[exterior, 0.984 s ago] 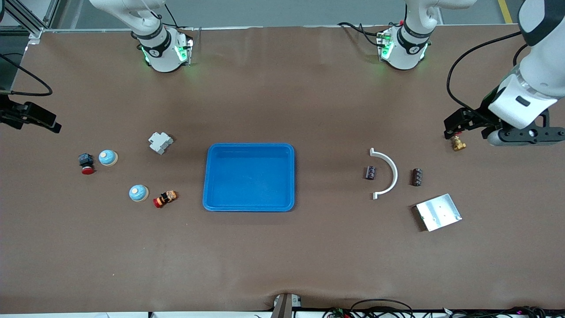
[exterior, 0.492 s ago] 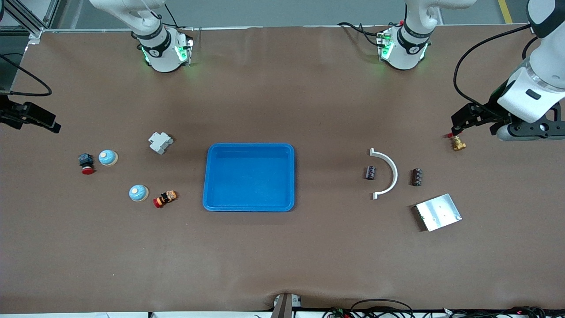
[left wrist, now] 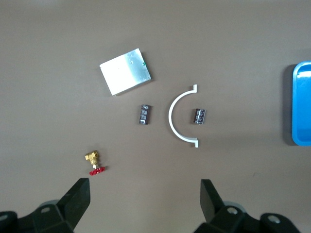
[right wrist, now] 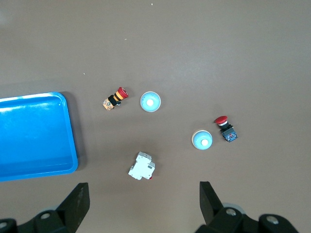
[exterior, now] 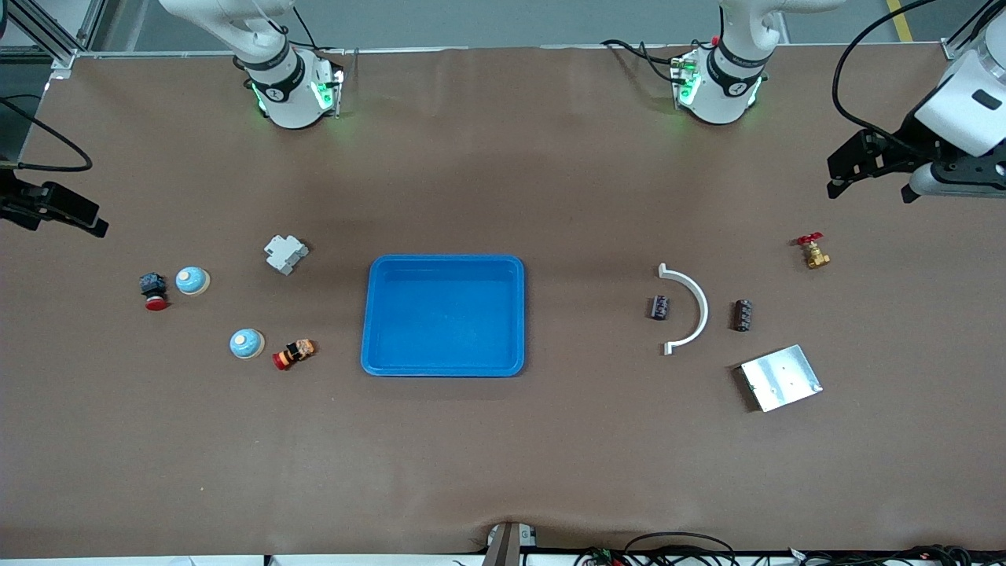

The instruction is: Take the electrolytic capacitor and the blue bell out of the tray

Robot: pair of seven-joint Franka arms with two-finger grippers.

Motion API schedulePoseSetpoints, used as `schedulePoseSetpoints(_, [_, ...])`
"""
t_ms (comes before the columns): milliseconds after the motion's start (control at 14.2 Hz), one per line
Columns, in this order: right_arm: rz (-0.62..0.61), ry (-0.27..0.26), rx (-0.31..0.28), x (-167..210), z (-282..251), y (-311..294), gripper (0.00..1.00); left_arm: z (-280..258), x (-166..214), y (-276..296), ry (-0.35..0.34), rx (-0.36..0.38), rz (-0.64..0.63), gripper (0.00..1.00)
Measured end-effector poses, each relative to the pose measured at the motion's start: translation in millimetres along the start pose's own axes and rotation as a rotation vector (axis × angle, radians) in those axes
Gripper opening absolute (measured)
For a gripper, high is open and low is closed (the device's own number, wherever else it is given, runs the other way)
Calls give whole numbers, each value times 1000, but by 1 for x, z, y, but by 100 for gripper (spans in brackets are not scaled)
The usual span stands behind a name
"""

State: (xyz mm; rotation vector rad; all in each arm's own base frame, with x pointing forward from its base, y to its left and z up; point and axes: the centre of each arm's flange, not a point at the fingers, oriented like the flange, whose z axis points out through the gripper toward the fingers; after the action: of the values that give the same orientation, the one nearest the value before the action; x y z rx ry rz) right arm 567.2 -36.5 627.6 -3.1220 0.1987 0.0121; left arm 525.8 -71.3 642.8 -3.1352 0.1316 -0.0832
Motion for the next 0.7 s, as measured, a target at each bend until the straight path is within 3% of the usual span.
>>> schedulePoseSetpoints(703, [0,0,0,0,0,0,100,-17,-12,4,21,5,-20,100])
